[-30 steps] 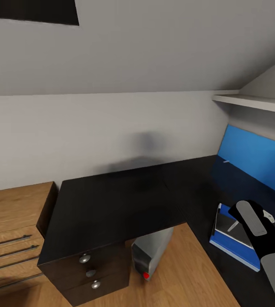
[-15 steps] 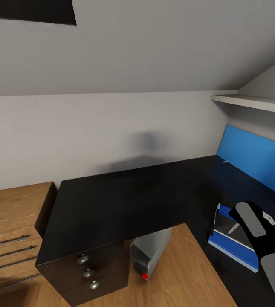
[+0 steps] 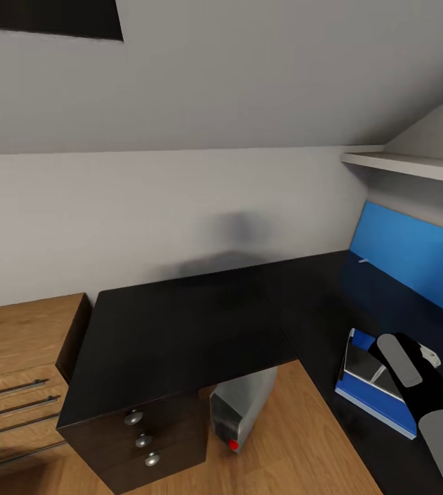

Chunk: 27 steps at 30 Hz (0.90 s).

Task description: In the bedroom, organize the workspace by keeping the computer under the desk, ensuring the monitor is on the desk, placing the keyboard on the desk next to the monitor, placing the mouse on the desk next to the keyboard, moving the folder from the swivel chair onto the desk next to the mouse, stacking the notebook on top of the folder with the pen on top of the notebook, and positioning the swivel chair next to the desk.

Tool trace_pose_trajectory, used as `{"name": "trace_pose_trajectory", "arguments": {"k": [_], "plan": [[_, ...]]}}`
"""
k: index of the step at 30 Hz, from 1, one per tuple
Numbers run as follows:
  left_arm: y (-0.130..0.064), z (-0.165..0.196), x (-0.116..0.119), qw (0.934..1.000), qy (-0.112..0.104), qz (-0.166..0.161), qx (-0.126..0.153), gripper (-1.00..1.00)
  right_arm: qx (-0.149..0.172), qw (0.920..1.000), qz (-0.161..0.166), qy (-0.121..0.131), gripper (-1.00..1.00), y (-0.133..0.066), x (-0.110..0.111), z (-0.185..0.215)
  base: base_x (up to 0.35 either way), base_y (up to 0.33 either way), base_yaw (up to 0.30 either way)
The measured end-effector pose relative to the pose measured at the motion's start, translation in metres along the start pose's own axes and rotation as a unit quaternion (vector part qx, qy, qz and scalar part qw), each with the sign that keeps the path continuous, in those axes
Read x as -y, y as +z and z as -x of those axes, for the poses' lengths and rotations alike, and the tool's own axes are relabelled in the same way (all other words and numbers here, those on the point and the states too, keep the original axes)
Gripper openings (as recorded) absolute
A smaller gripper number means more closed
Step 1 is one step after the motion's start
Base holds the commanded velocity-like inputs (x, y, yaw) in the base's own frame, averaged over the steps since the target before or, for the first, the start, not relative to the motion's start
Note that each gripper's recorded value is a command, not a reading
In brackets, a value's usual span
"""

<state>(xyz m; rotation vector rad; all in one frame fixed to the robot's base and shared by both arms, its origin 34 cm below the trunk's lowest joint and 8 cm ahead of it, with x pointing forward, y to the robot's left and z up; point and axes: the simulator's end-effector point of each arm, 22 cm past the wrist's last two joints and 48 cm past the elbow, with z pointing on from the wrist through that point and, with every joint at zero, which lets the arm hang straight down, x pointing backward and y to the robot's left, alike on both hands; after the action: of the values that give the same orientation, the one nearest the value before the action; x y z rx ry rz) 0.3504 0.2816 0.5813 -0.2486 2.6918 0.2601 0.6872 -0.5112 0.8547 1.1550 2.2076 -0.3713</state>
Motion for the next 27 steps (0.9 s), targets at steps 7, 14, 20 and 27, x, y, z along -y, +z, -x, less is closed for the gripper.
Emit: {"name": "trace_pose_trajectory", "arguments": {"k": [7, 14, 20, 27], "plan": [[-0.0001, -0.0001, 0.0004, 1.0000, 0.001, 0.000, 0.000, 1.00, 0.001, 1.0000, 0.000, 0.000, -1.00, 0.0002, -0.0001, 0.0005, 0.000, 0.000, 0.000], [-0.0001, -0.0001, 0.0005, 1.0000, 0.001, 0.000, 0.000, 1.00, 0.002, 1.0000, 0.000, -0.001, -1.00, 0.0002, 0.0000, 0.0007, 0.000, 0.000, 0.000], [-0.0002, -0.0001, 0.0008, 1.0000, 0.002, -0.001, 0.000, 1.00, 0.002, 1.0000, 0.001, 0.000, 1.00, 0.0000, -0.0003, 0.0009, 0.000, 0.000, 0.000], [-0.0004, -0.0003, 0.0018, 1.0000, 0.003, -0.002, 0.000, 1.00, 0.002, 1.0000, 0.001, -0.001, 1.00, -0.0002, -0.0008, 0.0009, 0.000, 0.000, 0.000]]}}
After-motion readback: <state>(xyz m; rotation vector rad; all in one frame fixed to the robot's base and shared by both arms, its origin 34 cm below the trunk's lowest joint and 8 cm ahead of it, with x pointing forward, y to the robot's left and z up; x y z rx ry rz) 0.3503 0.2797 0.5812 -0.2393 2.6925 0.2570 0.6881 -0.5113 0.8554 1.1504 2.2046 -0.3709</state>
